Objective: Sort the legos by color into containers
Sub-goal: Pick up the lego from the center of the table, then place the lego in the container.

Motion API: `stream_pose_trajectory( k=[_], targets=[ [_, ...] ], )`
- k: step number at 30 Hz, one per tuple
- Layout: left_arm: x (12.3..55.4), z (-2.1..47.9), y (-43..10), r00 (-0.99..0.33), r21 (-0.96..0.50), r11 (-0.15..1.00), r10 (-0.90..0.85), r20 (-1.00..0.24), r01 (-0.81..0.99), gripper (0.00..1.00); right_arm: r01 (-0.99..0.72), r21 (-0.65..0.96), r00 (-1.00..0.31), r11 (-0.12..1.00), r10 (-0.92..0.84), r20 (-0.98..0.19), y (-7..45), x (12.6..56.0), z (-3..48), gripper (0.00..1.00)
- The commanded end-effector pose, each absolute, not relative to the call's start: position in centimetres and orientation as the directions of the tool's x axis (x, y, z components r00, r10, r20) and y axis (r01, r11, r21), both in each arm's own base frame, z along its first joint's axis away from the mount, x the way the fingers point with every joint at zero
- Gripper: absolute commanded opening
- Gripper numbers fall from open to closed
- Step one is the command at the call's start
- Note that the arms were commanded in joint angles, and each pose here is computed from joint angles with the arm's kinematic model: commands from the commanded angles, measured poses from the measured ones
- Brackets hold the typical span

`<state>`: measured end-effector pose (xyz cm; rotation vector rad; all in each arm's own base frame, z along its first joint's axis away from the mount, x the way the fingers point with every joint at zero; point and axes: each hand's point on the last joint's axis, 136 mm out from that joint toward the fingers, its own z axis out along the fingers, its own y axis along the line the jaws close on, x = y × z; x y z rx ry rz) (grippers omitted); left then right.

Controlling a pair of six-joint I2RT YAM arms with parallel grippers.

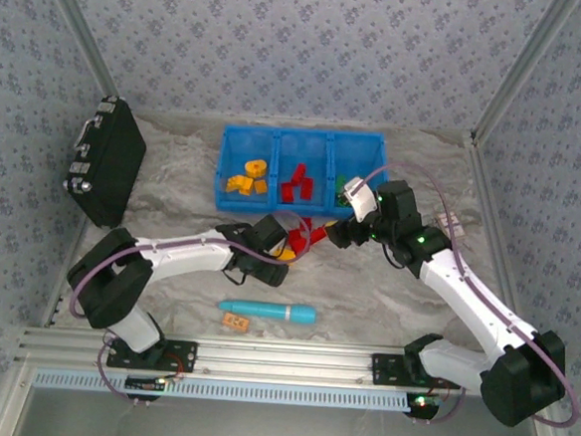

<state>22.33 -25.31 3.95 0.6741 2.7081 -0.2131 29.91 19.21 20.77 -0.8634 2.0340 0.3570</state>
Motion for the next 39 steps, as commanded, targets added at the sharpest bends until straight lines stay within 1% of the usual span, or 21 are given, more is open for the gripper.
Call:
stream_pose_trajectory(
  k=[1,3,7,11,14,16,18,22,25,27,30,35,39],
  targets=[
    [22.1,3.3,-24.7,-0.848,-0.036,0.893,0.412,-0.333,0.448,0.75,-0.684,-0.056,-0.373,0.727,-0.414,-0.831,19.1,29.7,21.5,0.89],
    [22.0,2.8,-24.7,-0.854,-0.037,0.896,0.409,-0.323,0.443,0.72,-0.679,-0.059,-0.369,0.732,-0.41,-0.834,19.0,29.8,21.8,0.89],
    [21.9,2.2,-24.5,-0.864,-0.031,0.903,0.399,-0.307,0.428,0.61,-0.672,-0.065,-0.371,0.738,-0.411,-0.833,18.7,29.7,21.9,0.89],
    [21.6,1.8,-24.5,-0.876,-0.05,0.91,0.379,-0.3,0.411,0.5,-0.668,-0.061,-0.374,0.741,-0.406,-0.834,18.6,29.5,21.9,0.89],
    [21.5,2.0,-24.3,-0.88,-0.056,0.914,0.368,-0.301,0.401,0.4,-0.644,-0.049,-0.389,0.764,-0.381,-0.838,18.5,29.7,21.4,0.89],
    [21.5,2.6,-24.2,-0.878,-0.059,0.916,0.361,-0.315,0.398,0.35,-0.658,-0.026,-0.381,0.753,-0.361,-0.851,19.0,29.3,21.0,0.89],
    [21.8,3.7,-24.1,-0.873,-0.064,0.918,0.349,-0.342,0.392,0.32,-0.695,-0.022,-0.338,0.718,-0.354,-0.872,20.2,28.5,20.4,0.88],
    [23.3,7.1,-23.4,-0.872,-0.119,0.931,0.272,-0.407,0.346,0.3,-0.716,-0.122,-0.222,0.687,-0.39,-0.894,21.8,27.4,18.9,0.89],
    [25.7,11.4,-22.1,-0.851,-0.181,0.938,0.171,-0.496,0.294,0.3,-0.772,-0.198,-0.115,0.604,-0.439,-0.891,23.8,25.8,17.7,0.92],
    [27.6,14.9,-20.9,-0.818,-0.212,0.939,0.108,-0.566,0.27,0.29,-0.805,-0.213,-0.092,0.553,-0.472,-0.877,25.0,25.0,16.7,0.92],
    [30.6,18.8,-19.0,-0.76,-0.211,0.947,0.05,-0.648,0.243,0.29,-0.838,-0.235,-0.073,0.492,-0.528,-0.846,26.3,24.2,15.1,0.91],
    [35.4,21.2,-17.3,-0.723,-0.237,0.95,-0.018,-0.69,0.202,0.3,-0.844,-0.29,-0.038,0.451,-0.59,-0.806,27.7,24.1,13.1,0.89],
    [38.9,20.1,-17.5,-0.733,-0.242,0.953,-0.032,-0.68,0.182,0.3,-0.852,-0.345,0.016,0.394,-0.638,-0.77,29.1,24.4,11.8,0.88]
  ],
)
